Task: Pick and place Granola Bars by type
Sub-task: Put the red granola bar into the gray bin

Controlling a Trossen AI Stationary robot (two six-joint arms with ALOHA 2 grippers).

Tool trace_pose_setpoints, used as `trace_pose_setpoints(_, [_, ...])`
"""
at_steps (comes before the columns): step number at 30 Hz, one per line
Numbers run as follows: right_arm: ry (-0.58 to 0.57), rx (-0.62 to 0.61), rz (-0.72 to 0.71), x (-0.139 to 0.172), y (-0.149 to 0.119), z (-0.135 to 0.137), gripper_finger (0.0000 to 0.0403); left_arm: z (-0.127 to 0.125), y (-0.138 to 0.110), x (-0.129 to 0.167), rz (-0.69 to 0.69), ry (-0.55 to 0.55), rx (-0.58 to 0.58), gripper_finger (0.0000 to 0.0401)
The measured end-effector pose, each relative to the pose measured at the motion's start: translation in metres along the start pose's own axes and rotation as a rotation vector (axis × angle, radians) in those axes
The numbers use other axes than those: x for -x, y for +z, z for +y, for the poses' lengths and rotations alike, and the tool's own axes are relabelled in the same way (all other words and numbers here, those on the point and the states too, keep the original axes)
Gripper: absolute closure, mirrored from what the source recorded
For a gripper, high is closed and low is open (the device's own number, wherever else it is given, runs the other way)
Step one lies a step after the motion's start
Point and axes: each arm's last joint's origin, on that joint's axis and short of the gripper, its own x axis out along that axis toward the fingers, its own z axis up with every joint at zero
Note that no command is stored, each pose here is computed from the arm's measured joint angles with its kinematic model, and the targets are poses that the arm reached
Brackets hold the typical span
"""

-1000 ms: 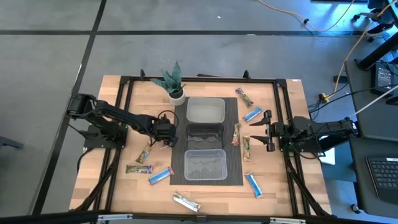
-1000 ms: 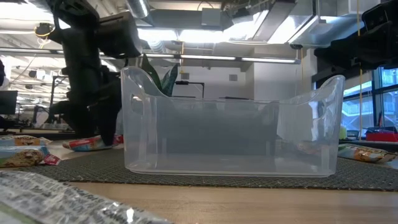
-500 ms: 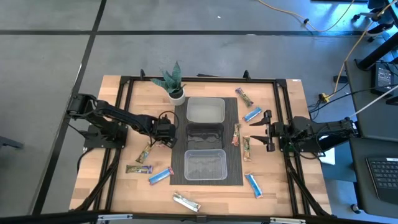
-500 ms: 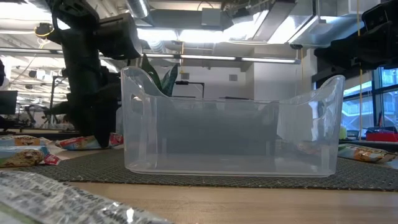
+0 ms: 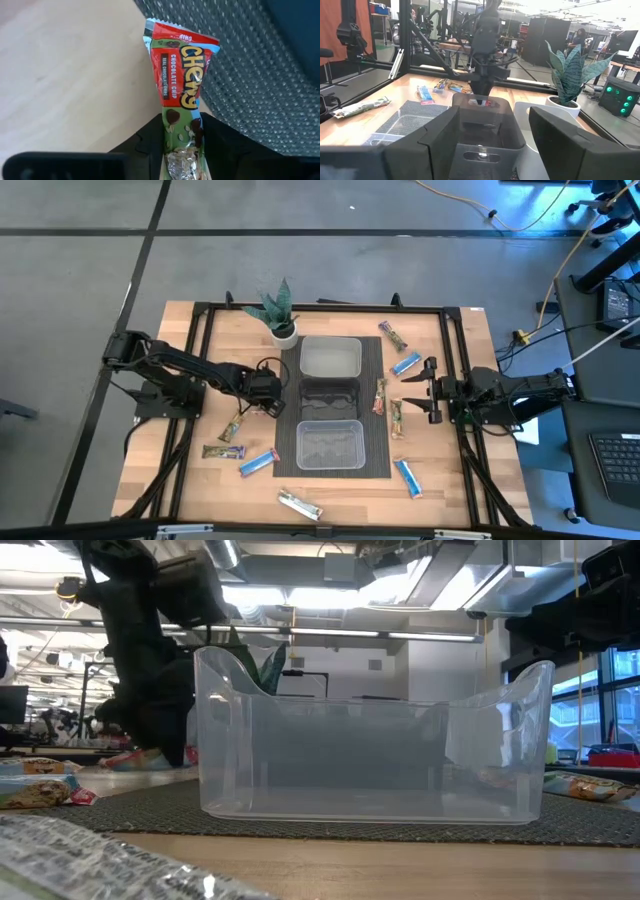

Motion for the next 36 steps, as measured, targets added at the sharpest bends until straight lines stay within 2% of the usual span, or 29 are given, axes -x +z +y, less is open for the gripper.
trace_pose_setpoints(5, [0.0,0.0,0.0,0.0,0.0,0.0,0.0161,0.002,0.004,0.009,-0.036,-0.017,-0.012,0.0301])
trace_pose_setpoints(11, [0.0,0.0,-0.001,0.0,0.0,0.0,0.0161,0.005,0.013,0.029,-0.106,-0.096,-0.014,0.0303])
trace_pose_setpoints(16, [0.0,0.0,-0.001,0.0,0.0,0.0,0.0161,0.001,0.03,0.058,-0.282,-0.297,-0.104,0.0304])
trace_pose_setpoints(20, [0.0,0.0,0.0,0.0,0.0,0.0,0.0161,-0.01,0.046,0.085,-0.511,-0.508,-0.27,0.0304])
trace_pose_setpoints(23, [-0.001,0.0,0.0,0.0,0.0,0.0,0.0161,-0.015,0.057,0.099,-0.686,-0.583,-0.38,0.0304])
trace_pose_setpoints(25, [0.0,0.0,-0.001,0.0,0.0,0.0,0.0161,-0.014,0.066,0.104,-0.722,-0.571,-0.398,0.0304])
trace_pose_setpoints(28, [-0.001,0.0,-0.001,0.0,0.0,0.0,0.0161,-0.013,0.082,0.105,-0.728,-0.496,-0.422,0.0304])
trace_pose_setpoints(31, [-0.001,0.0,0.0,0.0,0.0,0.0,0.0161,-0.014,0.101,0.1,-0.73,-0.417,-0.466,0.0304])
trace_pose_setpoints(36, [-0.001,0.0,-0.001,0.0,0.0,0.0,0.0161,-0.02,0.133,0.084,-0.674,-0.353,-0.541,0.0304])
